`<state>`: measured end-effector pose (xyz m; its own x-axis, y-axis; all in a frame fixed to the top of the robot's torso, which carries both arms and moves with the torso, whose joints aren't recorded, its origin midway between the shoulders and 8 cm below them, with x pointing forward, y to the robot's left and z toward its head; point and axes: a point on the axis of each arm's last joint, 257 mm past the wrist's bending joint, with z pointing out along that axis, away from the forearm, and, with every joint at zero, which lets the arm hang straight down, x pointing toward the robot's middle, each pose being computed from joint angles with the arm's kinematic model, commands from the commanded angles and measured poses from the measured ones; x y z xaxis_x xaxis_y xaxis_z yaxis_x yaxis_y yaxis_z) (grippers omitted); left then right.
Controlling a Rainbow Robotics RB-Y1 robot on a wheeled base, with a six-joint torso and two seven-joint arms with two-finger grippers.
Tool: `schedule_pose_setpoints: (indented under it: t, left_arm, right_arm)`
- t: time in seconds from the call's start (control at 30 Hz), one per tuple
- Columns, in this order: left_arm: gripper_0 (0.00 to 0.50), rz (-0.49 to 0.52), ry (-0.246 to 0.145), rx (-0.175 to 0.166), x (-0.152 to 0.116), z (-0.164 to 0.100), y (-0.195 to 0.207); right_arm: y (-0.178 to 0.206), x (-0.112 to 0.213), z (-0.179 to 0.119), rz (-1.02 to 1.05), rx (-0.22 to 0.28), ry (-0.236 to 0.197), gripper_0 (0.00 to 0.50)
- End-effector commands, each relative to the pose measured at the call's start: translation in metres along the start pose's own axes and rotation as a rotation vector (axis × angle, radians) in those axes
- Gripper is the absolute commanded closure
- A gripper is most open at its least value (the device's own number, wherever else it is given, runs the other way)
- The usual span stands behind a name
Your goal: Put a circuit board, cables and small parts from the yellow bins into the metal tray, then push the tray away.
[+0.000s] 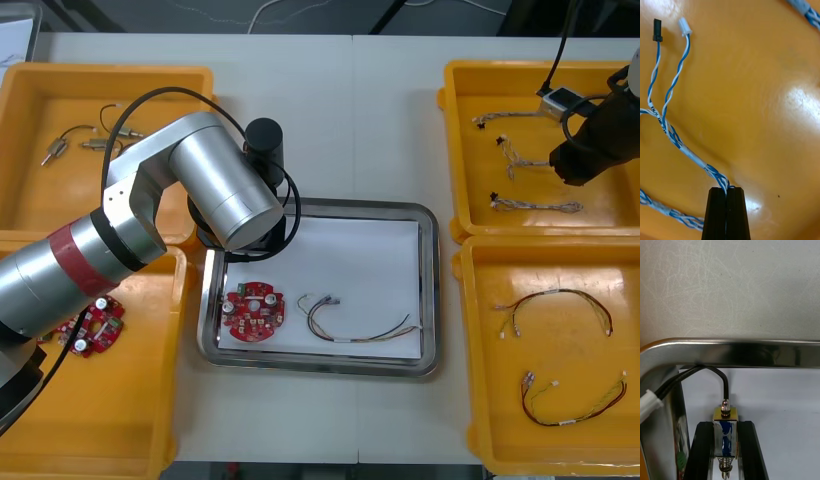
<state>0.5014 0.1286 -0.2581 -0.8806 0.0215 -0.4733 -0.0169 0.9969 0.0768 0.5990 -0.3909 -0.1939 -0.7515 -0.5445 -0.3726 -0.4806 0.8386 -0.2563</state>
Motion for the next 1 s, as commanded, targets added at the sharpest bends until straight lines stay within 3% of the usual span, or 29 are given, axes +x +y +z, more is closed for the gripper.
schedule_pose_setpoints:
  t: [0.03, 0.1, 0.17, 0.27, 0.57, 0.8, 1.0]
  left_arm:
    - [0.16, 0.102, -0.053, 0.027, -0.018, -0.016, -0.023]
    - [0.103, 0.101, -0.053, 0.029, -0.017, -0.017, -0.024]
    - [0.053, 0.097, -0.057, 0.037, -0.018, -0.021, -0.026]
    - [0.018, 0.095, -0.05, 0.064, -0.017, -0.031, -0.033]
    - [0.005, 0.085, -0.028, 0.121, -0.014, -0.074, -0.04]
    - [0.005, 0.085, -0.037, 0.135, -0.016, -0.108, -0.029]
    - [0.002, 0.05, -0.027, 0.13, -0.019, -0.136, 0.008]
  right_arm:
    - [-0.036, -0.006, -0.034, -0.027, 0.05, -0.047, 0.5]
    - [-0.038, -0.005, -0.034, -0.033, 0.054, -0.048, 0.427]
    - [-0.04, -0.002, -0.035, -0.04, 0.058, -0.045, 0.232]
    - [-0.04, -0.001, -0.035, -0.075, 0.056, -0.042, 0.097]
    - [-0.042, -0.011, -0.037, -0.241, 0.073, -0.067, 0.082]
    - [-0.027, -0.032, -0.031, -0.356, 0.073, -0.1, 0.081]
    - [-0.008, -0.049, -0.024, -0.492, 0.062, -0.12, 0.081]
